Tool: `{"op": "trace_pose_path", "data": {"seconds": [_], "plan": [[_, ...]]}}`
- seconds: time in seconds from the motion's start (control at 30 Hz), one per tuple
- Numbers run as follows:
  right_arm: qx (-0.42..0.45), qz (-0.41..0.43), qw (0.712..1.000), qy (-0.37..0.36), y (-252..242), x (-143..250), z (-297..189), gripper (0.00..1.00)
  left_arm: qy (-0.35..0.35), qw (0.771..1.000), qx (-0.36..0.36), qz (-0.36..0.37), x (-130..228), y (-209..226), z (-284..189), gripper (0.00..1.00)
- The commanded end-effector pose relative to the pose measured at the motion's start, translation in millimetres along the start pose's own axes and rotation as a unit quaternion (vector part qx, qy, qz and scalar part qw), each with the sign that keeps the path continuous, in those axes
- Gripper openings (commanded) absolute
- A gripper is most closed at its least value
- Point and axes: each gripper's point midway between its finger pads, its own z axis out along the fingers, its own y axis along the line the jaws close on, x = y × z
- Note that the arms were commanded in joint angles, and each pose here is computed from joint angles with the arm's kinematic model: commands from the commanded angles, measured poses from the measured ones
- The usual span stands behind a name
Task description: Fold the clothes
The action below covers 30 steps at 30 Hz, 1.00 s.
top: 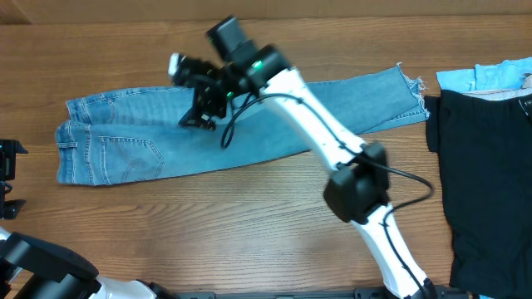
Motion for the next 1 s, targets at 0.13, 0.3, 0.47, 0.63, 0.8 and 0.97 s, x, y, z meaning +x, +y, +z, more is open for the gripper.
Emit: {"op": "trace_pose_path", "data": {"seconds": [0.13,0.3,0.47,0.63,0.8,0.97], "plan": [[-0.044,-0.038,0.998,-0.023,10,34,101,0.89,-0.006,1.000,0.009,-0.001,1,-3,-7,1.00],[-0.070,-0.017,0.996,-0.054,15,33,114,0.85,-0.006,1.000,0.009,-0.001,1,-3,-7,1.00],[-0.134,-0.006,0.988,-0.080,37,26,108,0.89,-0.006,1.000,0.009,-0.001,1,-3,-7,1.00],[-0.091,-0.007,0.994,-0.056,23,34,112,0.97,-0.006,1.000,0.009,-0.001,1,-3,-7,1.00],[-0.016,-0.007,1.000,-0.021,-7,52,121,1.00,-0.006,1.000,0.009,-0.001,1,-3,-7,1.00],[-0.010,0.006,0.999,-0.034,-14,50,123,0.91,-0.006,1.000,0.009,-0.001,1,-3,-7,1.00]]}}
